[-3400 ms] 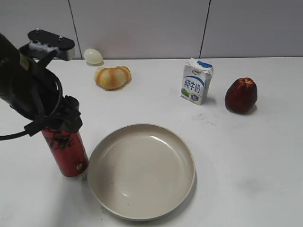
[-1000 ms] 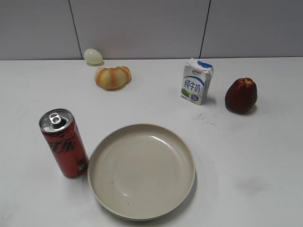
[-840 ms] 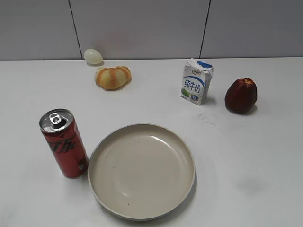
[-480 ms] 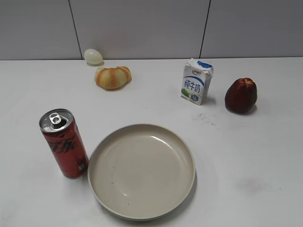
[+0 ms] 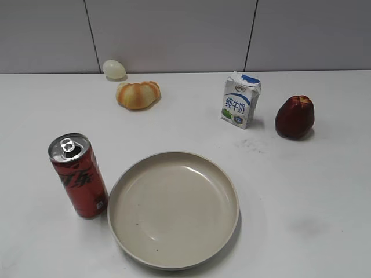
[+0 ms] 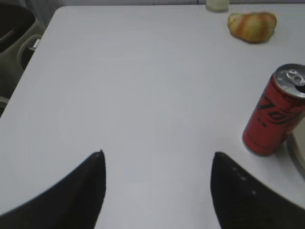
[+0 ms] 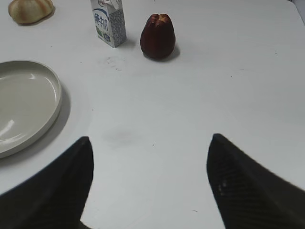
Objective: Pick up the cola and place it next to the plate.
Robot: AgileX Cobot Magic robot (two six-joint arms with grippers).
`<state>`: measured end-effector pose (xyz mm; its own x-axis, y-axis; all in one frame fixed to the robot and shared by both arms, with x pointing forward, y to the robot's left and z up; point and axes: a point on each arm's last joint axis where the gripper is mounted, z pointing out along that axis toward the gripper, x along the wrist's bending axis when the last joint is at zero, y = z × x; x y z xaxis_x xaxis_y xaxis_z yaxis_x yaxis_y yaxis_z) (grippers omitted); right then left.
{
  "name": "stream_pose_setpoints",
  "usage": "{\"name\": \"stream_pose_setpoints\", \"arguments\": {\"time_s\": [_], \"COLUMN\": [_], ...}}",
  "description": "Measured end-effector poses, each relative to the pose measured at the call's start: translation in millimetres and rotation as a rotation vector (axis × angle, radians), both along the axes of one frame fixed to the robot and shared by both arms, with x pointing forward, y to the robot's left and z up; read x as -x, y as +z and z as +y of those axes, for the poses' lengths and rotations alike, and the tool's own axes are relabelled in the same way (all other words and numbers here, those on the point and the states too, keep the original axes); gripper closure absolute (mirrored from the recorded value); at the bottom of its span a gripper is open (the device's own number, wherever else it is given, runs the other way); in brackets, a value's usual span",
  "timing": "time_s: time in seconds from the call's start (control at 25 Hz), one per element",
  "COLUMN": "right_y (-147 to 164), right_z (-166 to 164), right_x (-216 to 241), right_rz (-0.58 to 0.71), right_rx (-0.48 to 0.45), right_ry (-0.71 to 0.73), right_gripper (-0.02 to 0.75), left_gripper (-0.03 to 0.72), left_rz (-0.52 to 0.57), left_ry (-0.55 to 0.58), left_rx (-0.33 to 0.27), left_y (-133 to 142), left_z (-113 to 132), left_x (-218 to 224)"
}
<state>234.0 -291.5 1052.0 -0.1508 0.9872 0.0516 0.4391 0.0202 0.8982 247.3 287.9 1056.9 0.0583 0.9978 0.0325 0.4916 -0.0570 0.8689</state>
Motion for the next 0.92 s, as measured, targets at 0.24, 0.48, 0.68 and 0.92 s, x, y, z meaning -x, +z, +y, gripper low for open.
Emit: {"name": "stream_pose_setpoints", "arguments": {"time_s": [0.24,0.48,0.68,0.92], "right_y": [0.0,0.0,0.0,0.0], "right_z": [0.0,0.0,0.0,0.0], "right_x": [0.0,0.0,0.0,0.0], "right_rz": [0.000,0.000,0.000,0.000], "right_rx": [0.000,0.000,0.000,0.000], "right_ry": [0.000,0.000,0.000,0.000], "right_gripper": [0.146,0.146,0.146,0.146], "left_gripper": [0.169,0.169,0.169,0.169], "left_rz": [-0.079,-0.081,-0.081,-0.081], "left_ry": [0.001,0.001,0.001,0.001], "left_rx": [-0.013,-0.013,-0.013,-0.013], "left_y": [-1.3,-1.4,-1.4,-1.4], "left_z": [-1.8,-1.8,-1.8,-1.8], "left_x": [12.7,13.0,13.0,13.0]}}
